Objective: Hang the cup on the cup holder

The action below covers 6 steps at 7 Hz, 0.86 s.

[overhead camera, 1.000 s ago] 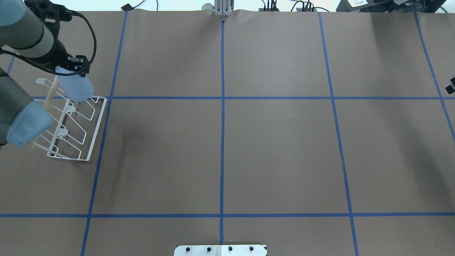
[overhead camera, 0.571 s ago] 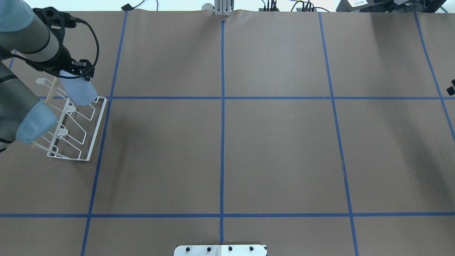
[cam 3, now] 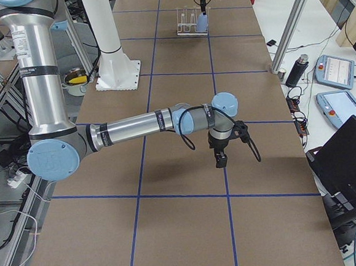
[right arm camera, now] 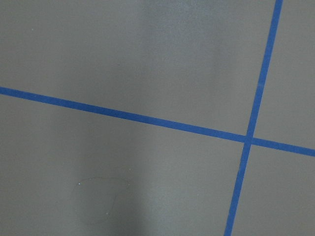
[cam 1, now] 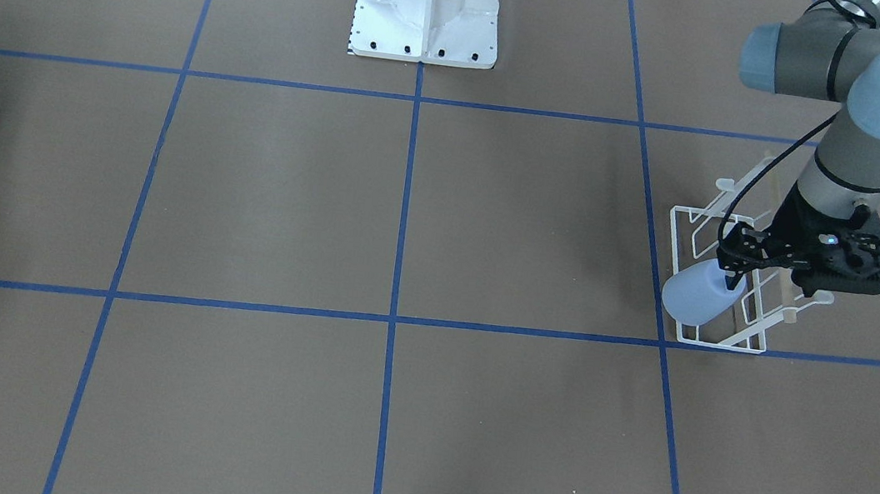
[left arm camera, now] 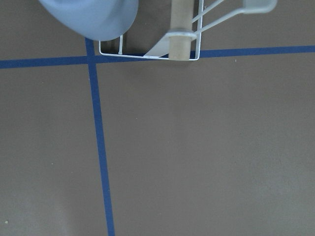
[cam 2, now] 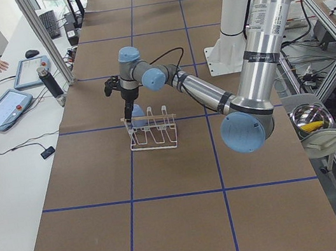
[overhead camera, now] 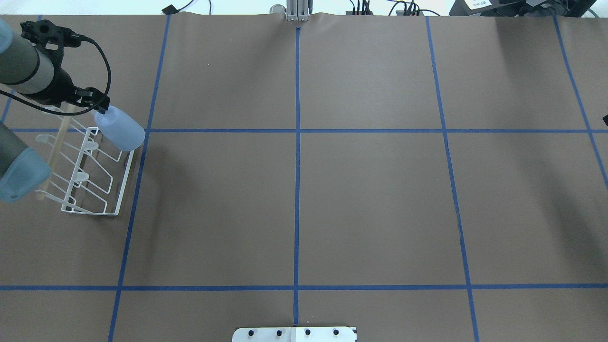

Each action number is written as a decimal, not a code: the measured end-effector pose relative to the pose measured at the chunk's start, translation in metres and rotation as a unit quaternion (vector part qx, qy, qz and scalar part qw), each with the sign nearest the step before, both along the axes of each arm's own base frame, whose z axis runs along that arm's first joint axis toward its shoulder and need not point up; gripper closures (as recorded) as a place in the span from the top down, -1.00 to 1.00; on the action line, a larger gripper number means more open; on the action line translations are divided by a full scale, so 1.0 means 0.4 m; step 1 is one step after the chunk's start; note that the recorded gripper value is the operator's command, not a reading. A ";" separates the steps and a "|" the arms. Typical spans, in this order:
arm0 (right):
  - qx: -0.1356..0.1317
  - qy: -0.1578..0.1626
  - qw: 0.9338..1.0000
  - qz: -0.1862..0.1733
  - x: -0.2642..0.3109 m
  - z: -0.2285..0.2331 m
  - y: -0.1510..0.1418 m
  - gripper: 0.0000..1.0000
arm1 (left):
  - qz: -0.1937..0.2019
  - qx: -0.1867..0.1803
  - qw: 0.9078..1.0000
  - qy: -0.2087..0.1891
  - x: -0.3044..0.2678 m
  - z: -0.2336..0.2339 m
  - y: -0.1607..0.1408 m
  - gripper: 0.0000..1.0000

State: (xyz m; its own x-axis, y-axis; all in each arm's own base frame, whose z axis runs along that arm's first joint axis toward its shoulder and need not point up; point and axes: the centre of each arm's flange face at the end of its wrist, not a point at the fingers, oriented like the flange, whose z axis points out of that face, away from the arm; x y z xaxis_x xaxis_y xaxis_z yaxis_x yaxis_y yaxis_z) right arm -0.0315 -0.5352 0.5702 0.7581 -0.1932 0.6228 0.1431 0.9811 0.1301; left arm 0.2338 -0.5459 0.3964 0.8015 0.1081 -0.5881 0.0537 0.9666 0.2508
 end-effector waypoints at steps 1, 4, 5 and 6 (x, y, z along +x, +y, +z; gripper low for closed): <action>0.003 0.007 1.000 0.002 0.003 -0.001 -0.005 1.00 | 0.018 0.006 1.000 0.004 -0.086 0.026 -0.016 0.97; -0.007 -0.016 1.000 0.004 0.018 0.007 0.007 1.00 | 0.061 0.022 0.998 0.004 -0.409 0.164 -0.063 0.97; -0.017 -0.019 1.000 0.011 0.038 0.031 0.024 1.00 | 0.072 0.020 0.997 0.004 -0.494 0.234 -0.063 0.97; -0.028 -0.020 0.999 0.022 0.070 0.062 0.045 1.00 | 0.081 0.005 0.997 0.005 -0.566 0.337 -0.034 0.97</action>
